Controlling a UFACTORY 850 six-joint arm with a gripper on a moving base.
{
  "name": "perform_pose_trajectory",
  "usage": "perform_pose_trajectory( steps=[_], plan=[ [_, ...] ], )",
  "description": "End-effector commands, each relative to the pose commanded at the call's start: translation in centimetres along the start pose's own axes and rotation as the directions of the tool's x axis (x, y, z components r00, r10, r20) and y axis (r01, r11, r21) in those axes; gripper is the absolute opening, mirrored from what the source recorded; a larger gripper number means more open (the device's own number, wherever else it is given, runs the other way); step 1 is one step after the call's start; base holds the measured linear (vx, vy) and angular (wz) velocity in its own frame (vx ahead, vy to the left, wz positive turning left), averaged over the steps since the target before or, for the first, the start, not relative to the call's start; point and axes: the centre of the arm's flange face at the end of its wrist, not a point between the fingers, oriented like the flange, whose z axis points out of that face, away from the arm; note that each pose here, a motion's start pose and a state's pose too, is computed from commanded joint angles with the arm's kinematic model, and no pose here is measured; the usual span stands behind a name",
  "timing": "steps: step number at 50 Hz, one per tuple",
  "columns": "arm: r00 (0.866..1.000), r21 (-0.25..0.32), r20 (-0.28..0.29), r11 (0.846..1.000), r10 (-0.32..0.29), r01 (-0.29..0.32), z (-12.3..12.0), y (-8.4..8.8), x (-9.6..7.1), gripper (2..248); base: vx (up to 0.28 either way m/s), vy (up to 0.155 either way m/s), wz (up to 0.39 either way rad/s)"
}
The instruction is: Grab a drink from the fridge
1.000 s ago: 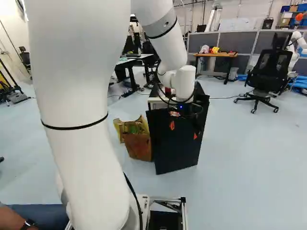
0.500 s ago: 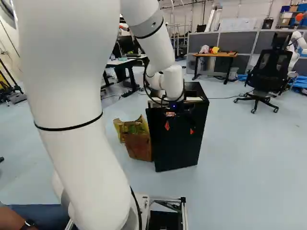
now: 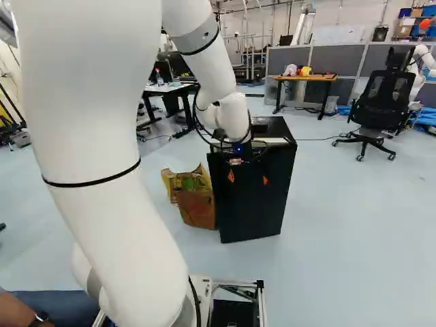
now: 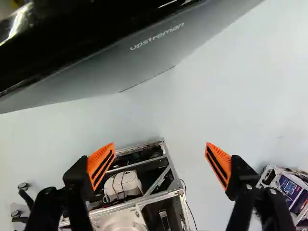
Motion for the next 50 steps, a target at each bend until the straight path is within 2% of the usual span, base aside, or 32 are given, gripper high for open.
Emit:
perform_pose_trajectory(
  steps=[19,50],
  plan=[
    [1.000,0.004,-0.006,1.000,-0.030,0.030,-0.1,-1.4,0.5,247,0.000,0.000,0.000],
    [0.999,0.004,-0.018,0.999,-0.048,0.048,0.0,-2.0,2.6,247,0.000,0.000,0.000]
  ],
)
